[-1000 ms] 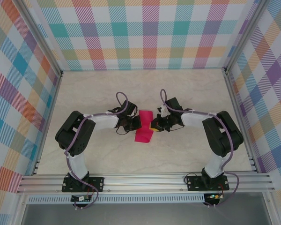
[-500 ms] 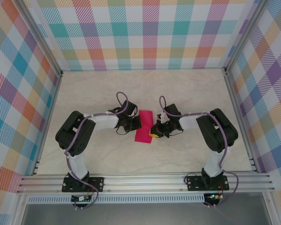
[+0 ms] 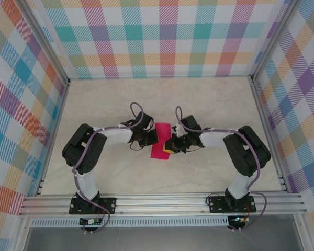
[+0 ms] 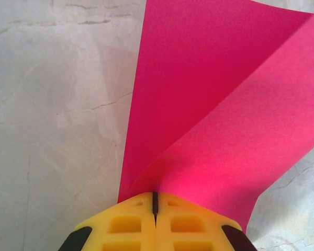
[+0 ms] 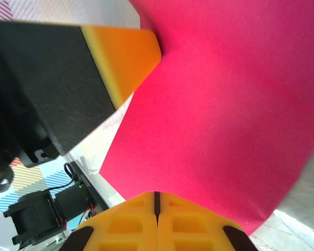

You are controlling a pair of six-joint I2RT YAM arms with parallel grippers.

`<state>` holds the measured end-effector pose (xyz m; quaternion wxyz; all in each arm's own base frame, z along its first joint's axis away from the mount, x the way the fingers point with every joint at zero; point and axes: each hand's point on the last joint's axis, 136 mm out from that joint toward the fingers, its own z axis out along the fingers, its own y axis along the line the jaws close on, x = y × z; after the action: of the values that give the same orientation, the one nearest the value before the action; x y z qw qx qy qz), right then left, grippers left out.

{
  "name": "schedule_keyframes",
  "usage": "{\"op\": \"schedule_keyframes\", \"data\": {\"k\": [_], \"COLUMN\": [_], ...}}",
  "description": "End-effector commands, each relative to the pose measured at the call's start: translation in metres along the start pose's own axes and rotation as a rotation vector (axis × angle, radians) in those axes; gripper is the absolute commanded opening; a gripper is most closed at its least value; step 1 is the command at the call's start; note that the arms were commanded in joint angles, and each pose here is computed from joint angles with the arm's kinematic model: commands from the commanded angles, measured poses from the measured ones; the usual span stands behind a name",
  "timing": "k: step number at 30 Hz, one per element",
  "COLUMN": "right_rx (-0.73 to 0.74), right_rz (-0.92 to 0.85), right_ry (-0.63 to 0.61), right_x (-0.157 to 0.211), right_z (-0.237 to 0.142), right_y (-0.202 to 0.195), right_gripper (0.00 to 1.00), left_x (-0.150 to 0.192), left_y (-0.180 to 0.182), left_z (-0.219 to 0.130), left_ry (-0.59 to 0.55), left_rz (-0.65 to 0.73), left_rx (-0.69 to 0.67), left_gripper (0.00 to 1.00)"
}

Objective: Fold a paper plane with a square sheet of paper (pick it up from the middle)
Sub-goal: Fold the square sheet of paper in half at the center of the table.

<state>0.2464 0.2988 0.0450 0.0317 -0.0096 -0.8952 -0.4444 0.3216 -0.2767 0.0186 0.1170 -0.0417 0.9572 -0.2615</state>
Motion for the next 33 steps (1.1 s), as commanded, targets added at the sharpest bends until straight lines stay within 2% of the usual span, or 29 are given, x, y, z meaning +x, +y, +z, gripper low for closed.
{"op": "schedule_keyframes", "data": {"k": [1, 7, 18, 23, 29, 33], "right_rx": [0.034, 0.073, 0.004, 0.049, 0.174, 0.109], "right_rz": [0.043, 0.064, 0.007, 0.029, 0.081, 0.034], "right_ry": [0.03, 0.056, 0.041, 0.095, 0.089, 0.074], "right_x": [0.012, 0.021, 0.026, 0.041, 0.045, 0.037], "right_z": [0.011, 0.015, -0.001, 0.015, 0.02, 0.012], "right_y": [-0.021, -0.04, -0.009, -0.024, -0.056, -0.027], "right_gripper": [0.0, 0.0, 0.0, 0.0, 0.0, 0.0], "left_x": [0.04, 0.041, 0.04, 0.039, 0.04, 0.039], "left_y": [0.055, 0.055, 0.053, 0.053, 0.053, 0.054], "left_z": [0.017, 0.017, 0.015, 0.014, 0.015, 0.015], "left_ry": [0.109, 0.108, 0.109, 0.108, 0.113, 0.112], "left_rz": [-0.016, -0.017, -0.01, -0.005, -0.002, 0.005], "left_rx": [-0.204, -0.202, -0.202, -0.204, -0.206, -0.212], "left_gripper": [0.0, 0.0, 0.0, 0.0, 0.0, 0.0]}}
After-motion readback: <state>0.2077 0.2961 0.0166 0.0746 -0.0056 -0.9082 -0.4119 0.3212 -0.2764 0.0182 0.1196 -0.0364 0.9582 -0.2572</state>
